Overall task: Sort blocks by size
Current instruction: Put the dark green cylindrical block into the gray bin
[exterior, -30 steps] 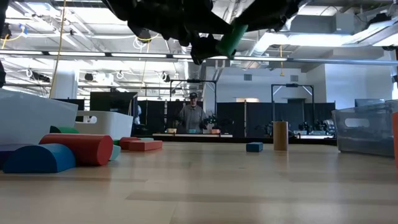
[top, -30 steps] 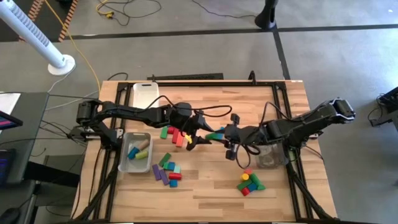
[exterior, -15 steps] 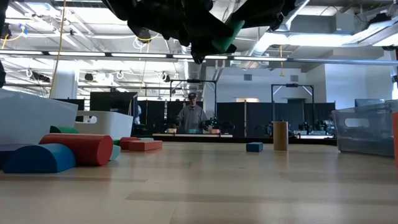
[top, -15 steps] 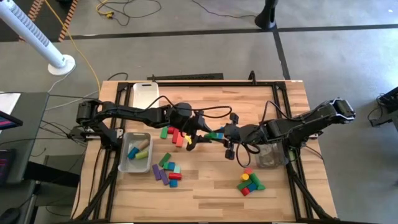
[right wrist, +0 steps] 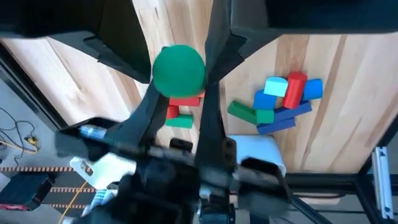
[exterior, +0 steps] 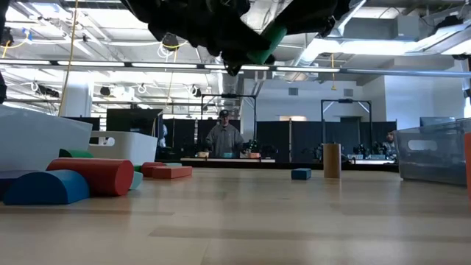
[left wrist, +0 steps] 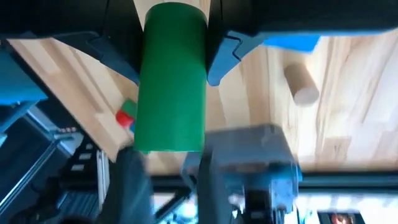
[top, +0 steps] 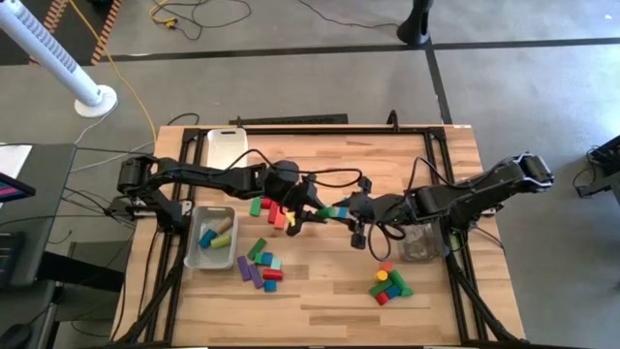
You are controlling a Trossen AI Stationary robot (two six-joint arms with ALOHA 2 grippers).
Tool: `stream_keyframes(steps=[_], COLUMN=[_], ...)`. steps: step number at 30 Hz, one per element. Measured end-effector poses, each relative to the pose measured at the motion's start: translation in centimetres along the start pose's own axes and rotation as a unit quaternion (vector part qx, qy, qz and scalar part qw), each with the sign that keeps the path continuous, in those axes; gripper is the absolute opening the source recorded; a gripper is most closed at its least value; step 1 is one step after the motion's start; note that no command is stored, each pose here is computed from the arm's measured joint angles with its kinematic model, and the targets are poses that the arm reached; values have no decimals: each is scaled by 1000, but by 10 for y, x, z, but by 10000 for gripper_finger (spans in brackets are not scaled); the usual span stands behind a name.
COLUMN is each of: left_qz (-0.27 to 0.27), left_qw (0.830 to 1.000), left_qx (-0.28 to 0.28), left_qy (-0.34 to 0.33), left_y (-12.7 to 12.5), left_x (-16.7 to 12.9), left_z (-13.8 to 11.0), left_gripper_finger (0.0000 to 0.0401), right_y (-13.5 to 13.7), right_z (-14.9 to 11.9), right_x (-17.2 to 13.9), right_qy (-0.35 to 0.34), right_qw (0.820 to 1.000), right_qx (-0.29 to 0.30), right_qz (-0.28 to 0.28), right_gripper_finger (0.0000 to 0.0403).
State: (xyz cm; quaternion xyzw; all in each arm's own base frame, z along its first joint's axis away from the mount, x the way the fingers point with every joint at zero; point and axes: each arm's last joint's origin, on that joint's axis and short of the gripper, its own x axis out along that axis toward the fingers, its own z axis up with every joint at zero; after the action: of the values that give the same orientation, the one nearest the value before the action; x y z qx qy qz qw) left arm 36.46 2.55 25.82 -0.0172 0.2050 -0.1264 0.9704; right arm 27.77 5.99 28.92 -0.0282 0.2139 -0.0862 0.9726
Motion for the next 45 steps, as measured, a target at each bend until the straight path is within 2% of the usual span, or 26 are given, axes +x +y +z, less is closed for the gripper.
stream_keyframes(steps=[5,9,12,16,21,24,27,30,35,39,45], left_qz=[18,48,79,121,174,191,197,200,167,163,158], left_qw=[999,992,981,953,913,900,896,881,871,858,867], left_qx=[13,21,23,8,-35,-58,-81,-109,-163,-183,-193], left_qy=[42,117,176,278,366,387,391,414,433,451,432], left_y=[-3,-7,-13,-24,-37,-46,-55,-62,-74,-83,-95], left_x=[-13,-29,-47,-75,-108,-124,-138,-148,-154,-154,-156], left_z=[2,4,7,-1,-17,-23,-31,-43,-70,-88,-89], left_gripper_finger=[123,123,123,123,123,123,123,123,123,123,123], right_y=[0,-1,-7,-25,-45,-54,-61,-64,-64,-67,-75], right_z=[-3,-8,-17,-36,-62,-71,-78,-81,-87,-93,-96], right_x=[0,-1,-1,-1,4,8,10,10,10,11,14], right_qy=[14,38,84,172,227,234,249,251,258,265,266], right_qw=[1000,999,995,979,962,958,953,952,950,949,948], right_qx=[-7,-15,-18,16,33,44,53,56,54,62,81], right_qz=[-4,-13,-50,-105,-147,-160,-163,-166,-165,-162,-151], right_gripper_finger=[222,249,257,258,259,259,259,259,259,259,259])
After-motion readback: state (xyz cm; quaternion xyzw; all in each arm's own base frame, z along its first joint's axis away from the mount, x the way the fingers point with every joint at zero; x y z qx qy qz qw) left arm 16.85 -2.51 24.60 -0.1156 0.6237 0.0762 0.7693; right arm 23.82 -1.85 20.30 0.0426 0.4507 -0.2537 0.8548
